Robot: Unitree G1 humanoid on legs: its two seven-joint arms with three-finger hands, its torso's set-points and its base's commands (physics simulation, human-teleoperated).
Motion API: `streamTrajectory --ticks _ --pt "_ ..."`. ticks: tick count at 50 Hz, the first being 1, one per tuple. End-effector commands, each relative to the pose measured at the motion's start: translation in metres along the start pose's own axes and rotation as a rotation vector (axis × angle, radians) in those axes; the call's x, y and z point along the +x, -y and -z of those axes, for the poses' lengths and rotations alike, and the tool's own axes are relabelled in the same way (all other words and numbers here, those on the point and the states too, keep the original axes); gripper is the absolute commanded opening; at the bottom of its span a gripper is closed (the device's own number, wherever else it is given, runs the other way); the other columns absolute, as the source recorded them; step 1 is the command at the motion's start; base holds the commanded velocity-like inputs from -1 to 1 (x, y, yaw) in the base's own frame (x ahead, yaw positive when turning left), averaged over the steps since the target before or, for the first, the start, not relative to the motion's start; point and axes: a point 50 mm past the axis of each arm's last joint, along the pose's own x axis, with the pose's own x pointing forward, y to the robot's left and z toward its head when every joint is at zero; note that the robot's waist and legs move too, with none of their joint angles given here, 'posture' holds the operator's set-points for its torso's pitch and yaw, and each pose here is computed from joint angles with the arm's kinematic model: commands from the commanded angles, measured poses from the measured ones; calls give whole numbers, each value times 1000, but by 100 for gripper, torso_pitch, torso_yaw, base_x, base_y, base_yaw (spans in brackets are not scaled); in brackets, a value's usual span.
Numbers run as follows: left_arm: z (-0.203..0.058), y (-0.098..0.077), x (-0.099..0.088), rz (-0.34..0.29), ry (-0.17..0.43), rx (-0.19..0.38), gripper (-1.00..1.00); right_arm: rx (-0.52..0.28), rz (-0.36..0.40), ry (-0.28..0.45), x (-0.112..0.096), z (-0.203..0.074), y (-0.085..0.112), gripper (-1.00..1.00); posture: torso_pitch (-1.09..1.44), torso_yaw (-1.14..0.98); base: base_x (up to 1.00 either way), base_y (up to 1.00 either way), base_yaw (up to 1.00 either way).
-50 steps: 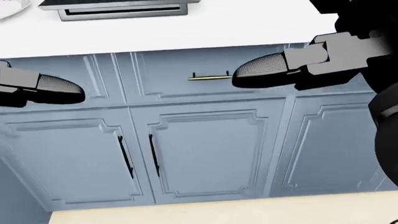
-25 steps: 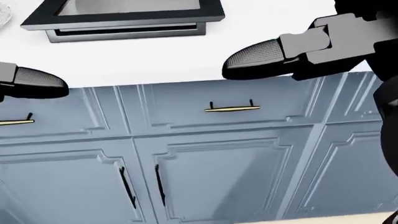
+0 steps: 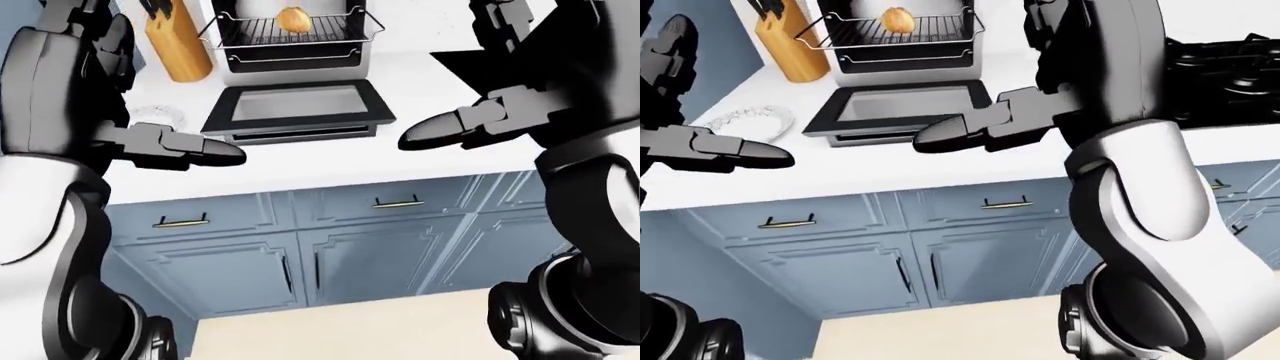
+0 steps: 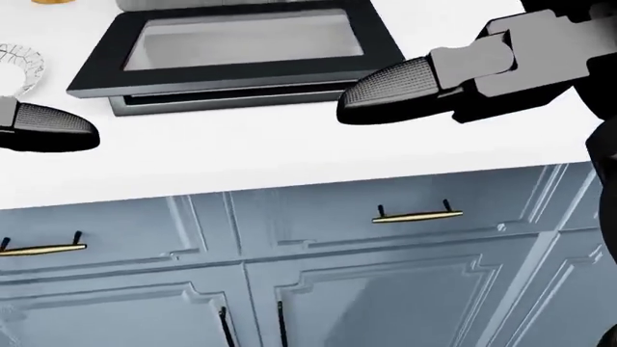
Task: Pick the bread from the top rack and place it on the plate on the counter.
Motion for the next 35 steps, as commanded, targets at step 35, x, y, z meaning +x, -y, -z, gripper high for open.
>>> streamTrajectory --ticks 35 --pt "-15 -5 0 -27 72 30 100 37 4 117 -2 -21 2 100 0 0 8 17 0"
